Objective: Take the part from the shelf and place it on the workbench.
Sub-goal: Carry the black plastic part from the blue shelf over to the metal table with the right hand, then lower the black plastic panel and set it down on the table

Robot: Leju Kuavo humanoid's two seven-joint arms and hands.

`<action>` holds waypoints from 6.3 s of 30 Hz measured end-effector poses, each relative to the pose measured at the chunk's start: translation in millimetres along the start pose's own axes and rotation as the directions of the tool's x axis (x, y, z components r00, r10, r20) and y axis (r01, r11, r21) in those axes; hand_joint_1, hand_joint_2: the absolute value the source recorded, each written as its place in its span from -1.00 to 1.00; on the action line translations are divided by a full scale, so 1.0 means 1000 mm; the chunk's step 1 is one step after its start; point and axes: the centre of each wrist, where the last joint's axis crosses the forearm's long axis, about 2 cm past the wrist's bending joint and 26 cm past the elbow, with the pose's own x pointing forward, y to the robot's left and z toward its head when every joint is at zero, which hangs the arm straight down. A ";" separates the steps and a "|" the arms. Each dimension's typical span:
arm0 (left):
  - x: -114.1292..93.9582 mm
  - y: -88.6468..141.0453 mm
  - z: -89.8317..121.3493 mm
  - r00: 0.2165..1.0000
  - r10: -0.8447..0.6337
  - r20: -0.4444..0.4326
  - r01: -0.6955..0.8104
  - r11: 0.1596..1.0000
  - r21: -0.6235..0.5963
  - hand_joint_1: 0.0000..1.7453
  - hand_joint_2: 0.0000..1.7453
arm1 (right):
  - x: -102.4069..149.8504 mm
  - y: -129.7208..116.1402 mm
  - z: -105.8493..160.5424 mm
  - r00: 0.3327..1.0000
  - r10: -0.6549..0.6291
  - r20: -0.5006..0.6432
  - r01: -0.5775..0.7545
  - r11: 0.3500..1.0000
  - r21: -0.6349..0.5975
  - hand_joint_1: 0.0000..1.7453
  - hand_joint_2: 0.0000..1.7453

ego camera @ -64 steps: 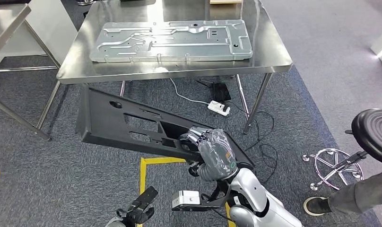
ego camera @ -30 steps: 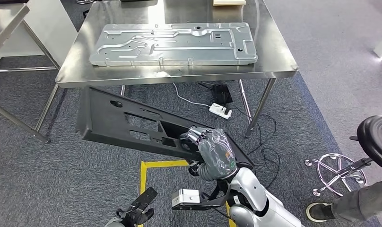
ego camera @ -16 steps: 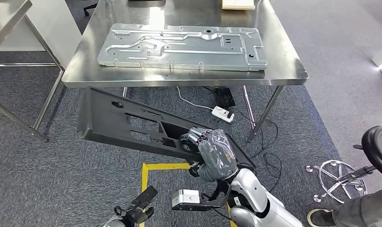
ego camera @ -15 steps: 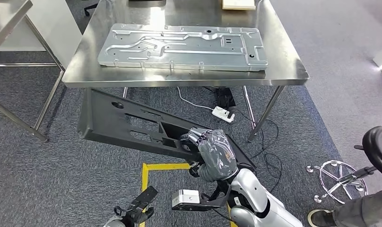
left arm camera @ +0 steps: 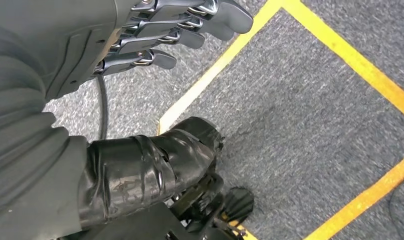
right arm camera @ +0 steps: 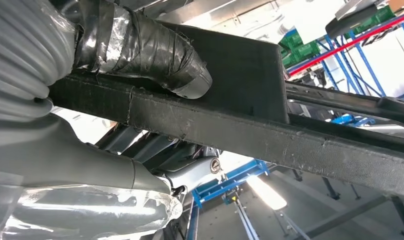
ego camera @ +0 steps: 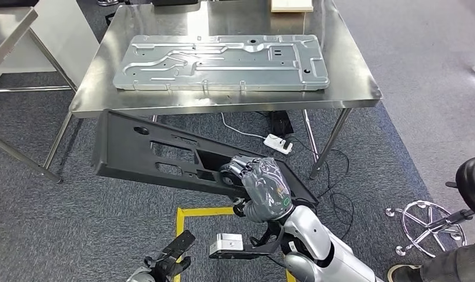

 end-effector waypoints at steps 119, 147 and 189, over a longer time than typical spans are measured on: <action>-0.005 -0.003 0.001 1.000 0.026 0.011 -0.027 0.999 0.041 -1.00 1.00 | -0.055 -0.059 -0.042 0.623 0.752 0.215 -0.773 0.551 0.314 1.00 1.00; 0.000 -0.004 0.001 0.999 0.036 0.013 -0.037 0.998 0.042 -1.00 1.00 | -0.067 -0.060 -0.039 0.611 0.764 0.207 -0.779 0.533 0.332 1.00 1.00; -0.003 -0.002 0.001 0.997 0.076 0.021 -0.078 0.994 0.083 -1.00 1.00 | -0.084 -0.082 -0.045 0.557 0.806 0.199 -0.813 0.480 0.330 1.00 1.00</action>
